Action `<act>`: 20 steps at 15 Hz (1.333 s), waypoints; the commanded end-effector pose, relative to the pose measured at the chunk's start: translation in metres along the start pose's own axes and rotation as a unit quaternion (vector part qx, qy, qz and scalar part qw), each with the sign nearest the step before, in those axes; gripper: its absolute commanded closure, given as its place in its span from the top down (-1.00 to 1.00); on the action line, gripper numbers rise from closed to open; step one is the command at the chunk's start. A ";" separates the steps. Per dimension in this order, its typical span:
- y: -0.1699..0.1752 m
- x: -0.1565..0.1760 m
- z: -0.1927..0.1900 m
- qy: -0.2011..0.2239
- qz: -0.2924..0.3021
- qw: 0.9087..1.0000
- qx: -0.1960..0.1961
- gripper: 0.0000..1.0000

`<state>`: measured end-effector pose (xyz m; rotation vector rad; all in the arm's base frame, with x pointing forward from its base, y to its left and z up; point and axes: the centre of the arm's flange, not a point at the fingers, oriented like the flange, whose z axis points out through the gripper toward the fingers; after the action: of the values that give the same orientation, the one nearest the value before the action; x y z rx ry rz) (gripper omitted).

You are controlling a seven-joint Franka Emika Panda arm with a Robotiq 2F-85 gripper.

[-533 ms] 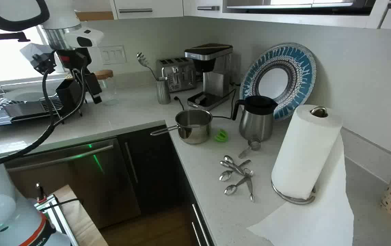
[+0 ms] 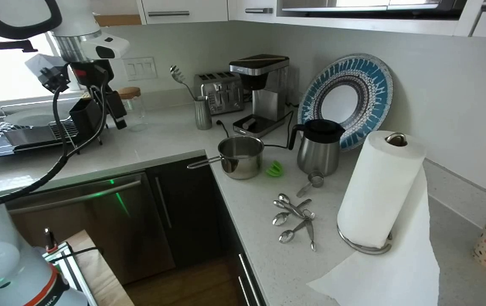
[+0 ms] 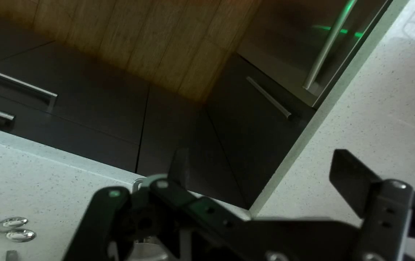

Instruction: Put the spoons in the pot

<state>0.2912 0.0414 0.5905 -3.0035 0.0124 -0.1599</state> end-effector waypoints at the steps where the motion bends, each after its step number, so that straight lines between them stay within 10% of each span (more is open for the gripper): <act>1: 0.000 0.000 0.000 0.000 0.000 1.000 0.000 1.00; 11: 0.143 0.070 0.140 0.011 0.231 0.970 -0.075 1.00; 12: 0.118 0.047 0.113 0.026 0.187 0.980 -0.062 1.00; 20: 0.145 0.059 0.115 0.047 0.202 0.975 -0.075 1.00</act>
<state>0.3548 -0.0651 0.4701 -3.0465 0.6151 -0.2253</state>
